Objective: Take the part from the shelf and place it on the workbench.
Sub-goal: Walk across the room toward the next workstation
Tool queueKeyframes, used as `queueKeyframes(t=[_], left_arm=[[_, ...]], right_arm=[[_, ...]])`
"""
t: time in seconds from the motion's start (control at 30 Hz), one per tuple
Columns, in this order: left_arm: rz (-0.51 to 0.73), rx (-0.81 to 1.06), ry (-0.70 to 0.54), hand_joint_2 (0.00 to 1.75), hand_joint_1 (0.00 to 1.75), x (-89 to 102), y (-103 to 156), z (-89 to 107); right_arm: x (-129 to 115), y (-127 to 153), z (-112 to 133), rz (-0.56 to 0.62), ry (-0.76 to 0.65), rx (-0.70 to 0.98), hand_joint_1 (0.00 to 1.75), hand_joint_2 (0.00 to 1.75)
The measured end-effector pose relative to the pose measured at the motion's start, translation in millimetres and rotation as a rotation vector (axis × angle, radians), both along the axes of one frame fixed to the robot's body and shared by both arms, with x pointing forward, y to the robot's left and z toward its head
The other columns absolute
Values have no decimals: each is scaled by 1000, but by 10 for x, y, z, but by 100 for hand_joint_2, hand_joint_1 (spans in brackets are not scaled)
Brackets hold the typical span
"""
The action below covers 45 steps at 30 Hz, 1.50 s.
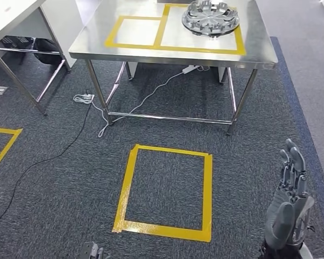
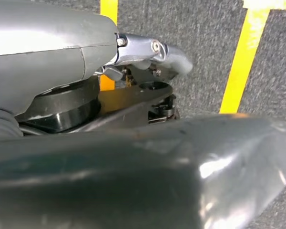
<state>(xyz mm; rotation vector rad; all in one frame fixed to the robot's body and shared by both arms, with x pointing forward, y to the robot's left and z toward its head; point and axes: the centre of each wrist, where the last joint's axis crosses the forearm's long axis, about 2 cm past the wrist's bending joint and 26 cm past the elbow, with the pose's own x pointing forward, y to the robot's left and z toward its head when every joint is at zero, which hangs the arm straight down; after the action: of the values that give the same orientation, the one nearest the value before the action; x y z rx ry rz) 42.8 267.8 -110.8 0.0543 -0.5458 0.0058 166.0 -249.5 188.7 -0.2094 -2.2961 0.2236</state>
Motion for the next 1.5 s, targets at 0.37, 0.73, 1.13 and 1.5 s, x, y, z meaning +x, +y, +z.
queueKeyframes(t=[0.37,0.73,1.13,1.5], left_arm=[[4,1,-1,0,0,4,11,0],[6,1,1,0,0,-5,2,-1],[9,3,3,0,0,-16,4,-2],[13,7,9,0,0,-39,5,-4]], right_arm=[[4,1,3,7,0,-5,0,0],[5,5,2,-12,-13,-44,0,0],[-8,3,-10,-16,-7,-46,0,0],[-10,16,-8,-17,-3,-48,0,0]])
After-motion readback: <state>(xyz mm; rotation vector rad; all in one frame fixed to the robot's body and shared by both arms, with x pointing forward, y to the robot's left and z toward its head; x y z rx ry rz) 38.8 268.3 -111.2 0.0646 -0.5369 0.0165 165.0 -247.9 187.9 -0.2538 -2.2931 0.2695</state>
